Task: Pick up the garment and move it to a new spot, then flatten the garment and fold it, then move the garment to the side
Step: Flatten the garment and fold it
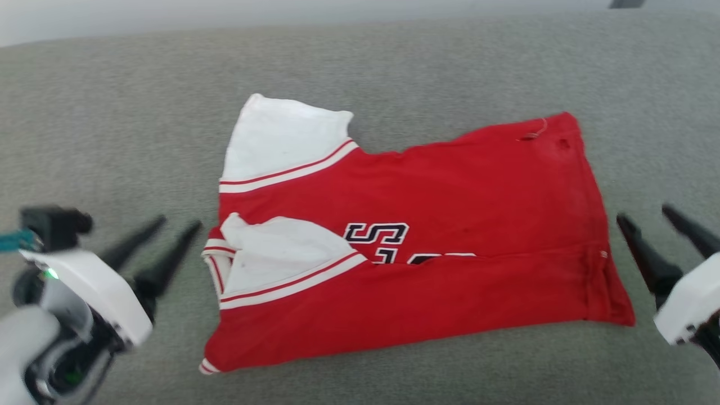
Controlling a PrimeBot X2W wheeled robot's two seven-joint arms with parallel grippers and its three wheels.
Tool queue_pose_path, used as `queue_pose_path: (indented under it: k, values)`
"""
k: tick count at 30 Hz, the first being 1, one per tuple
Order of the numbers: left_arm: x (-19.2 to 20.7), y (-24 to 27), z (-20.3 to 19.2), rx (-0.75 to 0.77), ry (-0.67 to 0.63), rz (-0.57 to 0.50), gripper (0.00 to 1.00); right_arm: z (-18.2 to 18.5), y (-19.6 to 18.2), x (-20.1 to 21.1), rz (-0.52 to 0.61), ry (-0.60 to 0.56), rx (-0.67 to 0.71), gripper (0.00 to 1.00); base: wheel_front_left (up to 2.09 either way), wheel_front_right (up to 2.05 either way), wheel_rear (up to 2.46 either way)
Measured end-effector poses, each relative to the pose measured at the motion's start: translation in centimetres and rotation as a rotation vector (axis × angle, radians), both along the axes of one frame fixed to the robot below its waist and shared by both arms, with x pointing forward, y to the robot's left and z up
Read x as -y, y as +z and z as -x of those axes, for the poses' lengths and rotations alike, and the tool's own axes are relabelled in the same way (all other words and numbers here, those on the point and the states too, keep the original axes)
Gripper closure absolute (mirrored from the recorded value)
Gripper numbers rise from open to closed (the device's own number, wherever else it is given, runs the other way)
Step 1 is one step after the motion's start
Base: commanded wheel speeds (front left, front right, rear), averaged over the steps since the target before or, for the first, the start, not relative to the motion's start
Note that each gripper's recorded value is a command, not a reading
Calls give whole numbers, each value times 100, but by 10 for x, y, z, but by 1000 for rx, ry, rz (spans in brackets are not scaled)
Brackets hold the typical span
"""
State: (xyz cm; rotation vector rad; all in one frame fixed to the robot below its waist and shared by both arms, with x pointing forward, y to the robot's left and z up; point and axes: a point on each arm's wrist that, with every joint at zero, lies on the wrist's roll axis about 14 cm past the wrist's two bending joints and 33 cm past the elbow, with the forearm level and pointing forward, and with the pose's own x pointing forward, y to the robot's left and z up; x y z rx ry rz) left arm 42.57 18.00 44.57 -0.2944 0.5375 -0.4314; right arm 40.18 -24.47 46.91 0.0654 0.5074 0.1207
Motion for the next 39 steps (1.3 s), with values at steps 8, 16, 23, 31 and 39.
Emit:
queue_pose_path:
  k: [8, 16, 23, 31, 39]
  values:
    - [-9, 41, -92, 223, 128, -48, 0, -17, 39, -6, -35, -70, 323, 0, 0, 0, 0]
    - [22, 34, -161, 169, 63, -111, 0, -10, 47, 6, -18, -124, 417, 0, 0, 0, 0]
    - [50, -24, -169, -160, -119, -227, 0, 0, 22, 22, -7, -181, 335, 0, 0, 0, 0]
    - [40, -65, -178, -361, -144, -331, 0, -3, 2, 21, -14, -177, 268, 0, 0, 0, 0]
    - [51, -72, -175, -426, -180, -282, 100, -12, -8, 21, 1, -151, 223, 0, 0, 0, 0]
